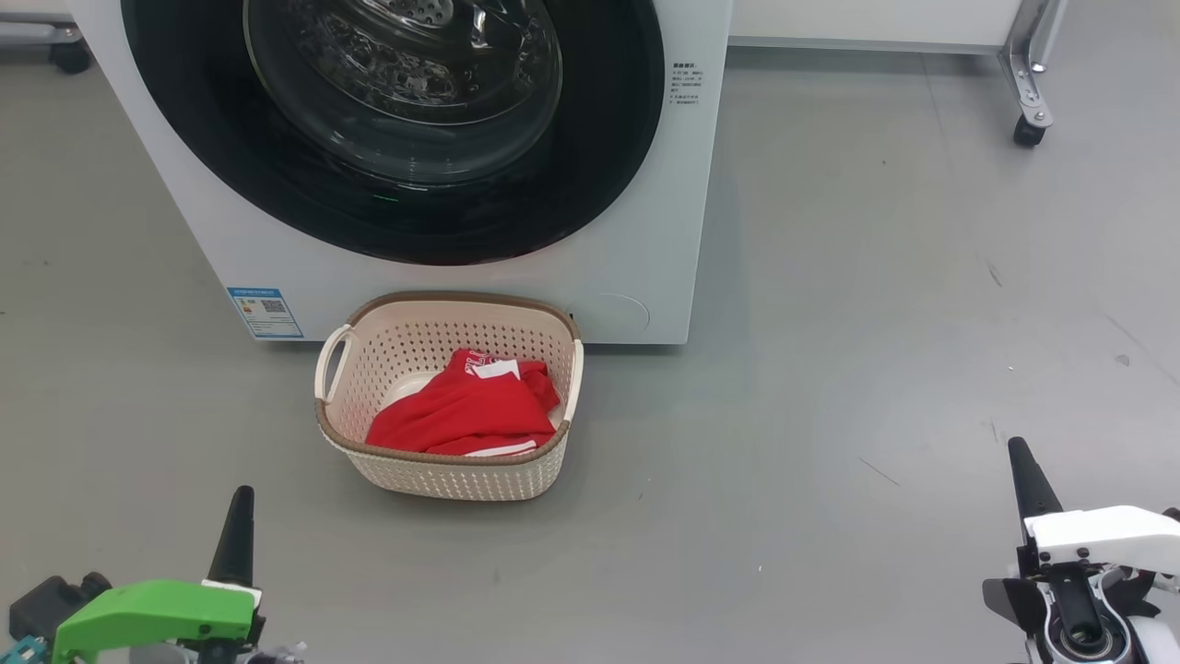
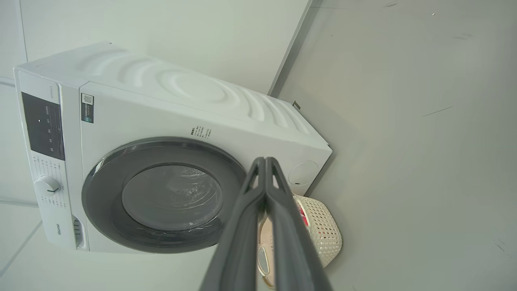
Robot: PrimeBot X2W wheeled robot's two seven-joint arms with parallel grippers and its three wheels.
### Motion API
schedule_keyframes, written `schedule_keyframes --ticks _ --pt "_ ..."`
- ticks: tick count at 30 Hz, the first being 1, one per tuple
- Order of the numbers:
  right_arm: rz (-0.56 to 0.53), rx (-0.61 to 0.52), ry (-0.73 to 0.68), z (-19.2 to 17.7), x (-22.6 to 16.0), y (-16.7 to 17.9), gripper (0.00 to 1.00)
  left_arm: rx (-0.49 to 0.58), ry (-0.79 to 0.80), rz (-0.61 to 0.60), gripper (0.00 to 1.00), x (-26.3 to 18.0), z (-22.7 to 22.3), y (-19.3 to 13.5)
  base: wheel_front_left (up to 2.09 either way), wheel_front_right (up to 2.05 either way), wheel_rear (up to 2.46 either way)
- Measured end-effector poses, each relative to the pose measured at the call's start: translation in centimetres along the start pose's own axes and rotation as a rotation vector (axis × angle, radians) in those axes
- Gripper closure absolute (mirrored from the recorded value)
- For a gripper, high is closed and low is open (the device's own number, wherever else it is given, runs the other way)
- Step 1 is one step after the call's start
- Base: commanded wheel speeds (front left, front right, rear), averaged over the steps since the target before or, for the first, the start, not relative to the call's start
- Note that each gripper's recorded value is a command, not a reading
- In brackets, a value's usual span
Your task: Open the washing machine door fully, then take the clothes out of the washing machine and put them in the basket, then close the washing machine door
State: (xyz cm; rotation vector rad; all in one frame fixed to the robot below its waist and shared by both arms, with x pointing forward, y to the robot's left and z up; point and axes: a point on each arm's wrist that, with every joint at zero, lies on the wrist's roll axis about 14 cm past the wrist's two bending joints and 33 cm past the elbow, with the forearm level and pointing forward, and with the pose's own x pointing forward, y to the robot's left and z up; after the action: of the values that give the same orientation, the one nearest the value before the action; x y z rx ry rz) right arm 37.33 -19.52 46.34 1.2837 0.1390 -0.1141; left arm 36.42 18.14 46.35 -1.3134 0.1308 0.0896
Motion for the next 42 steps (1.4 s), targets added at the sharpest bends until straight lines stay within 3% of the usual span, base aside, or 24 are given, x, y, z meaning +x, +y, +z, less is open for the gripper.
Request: schedule_keyframes --ticks 27,42 --pt "0.056 0.291 -0.028 1.3 -0.3 0.7 1.00 -0.256 0.014 -0.050 1.00 0.8 0.7 -1.2 0.00 0.00 0.00" --pt "0.060 0.295 -0.028 1.3 -0.2 0.8 1.00 -0.260 0.015 -0.051 1.00 0.8 0.7 -1.2 0.00 0.00 0.00"
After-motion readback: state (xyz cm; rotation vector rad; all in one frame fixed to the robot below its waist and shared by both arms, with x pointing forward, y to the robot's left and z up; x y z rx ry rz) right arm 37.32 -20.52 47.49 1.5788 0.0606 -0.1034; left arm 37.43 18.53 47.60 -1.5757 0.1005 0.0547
